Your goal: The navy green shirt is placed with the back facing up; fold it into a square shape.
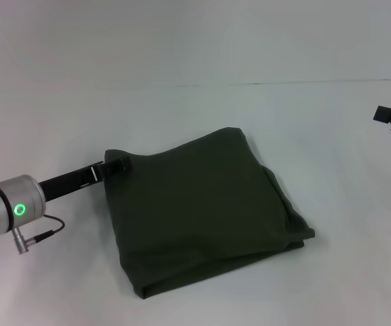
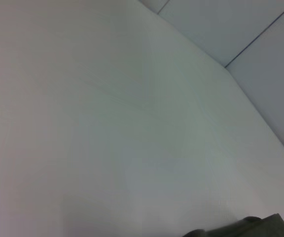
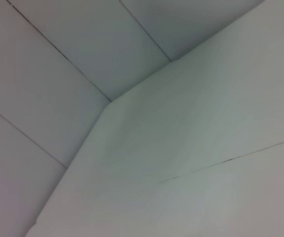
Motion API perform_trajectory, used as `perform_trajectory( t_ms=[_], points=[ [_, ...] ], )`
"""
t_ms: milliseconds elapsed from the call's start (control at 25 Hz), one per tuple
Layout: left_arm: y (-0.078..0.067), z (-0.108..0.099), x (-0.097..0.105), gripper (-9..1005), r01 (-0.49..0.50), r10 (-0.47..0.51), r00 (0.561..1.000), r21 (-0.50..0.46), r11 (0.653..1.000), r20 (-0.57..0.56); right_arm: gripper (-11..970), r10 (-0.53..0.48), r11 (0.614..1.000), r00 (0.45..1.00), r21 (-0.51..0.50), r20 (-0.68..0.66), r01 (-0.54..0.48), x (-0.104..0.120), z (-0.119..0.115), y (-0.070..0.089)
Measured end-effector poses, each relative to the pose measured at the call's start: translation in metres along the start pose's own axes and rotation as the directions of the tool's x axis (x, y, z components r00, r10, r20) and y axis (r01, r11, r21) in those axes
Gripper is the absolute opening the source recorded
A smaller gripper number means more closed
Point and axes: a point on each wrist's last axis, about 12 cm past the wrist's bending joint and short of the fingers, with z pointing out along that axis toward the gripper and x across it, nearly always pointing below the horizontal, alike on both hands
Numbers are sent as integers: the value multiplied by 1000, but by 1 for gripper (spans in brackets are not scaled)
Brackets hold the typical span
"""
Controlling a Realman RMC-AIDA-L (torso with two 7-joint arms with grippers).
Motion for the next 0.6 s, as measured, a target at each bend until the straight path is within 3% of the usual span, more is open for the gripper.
perform_trajectory(
  t_ms=[120, 600],
  points=[
    [-2, 2, -1, 702, -5, 5, 1000, 5, 1000, -8, 920, -1, 1000, 1000, -1, -1, 1, 0, 1, 0],
    [-4, 4, -8, 227, 15, -15, 1000, 6, 1000, 2, 919, -5, 1000, 1000, -6, -6, 5, 2, 3, 1]
  ],
)
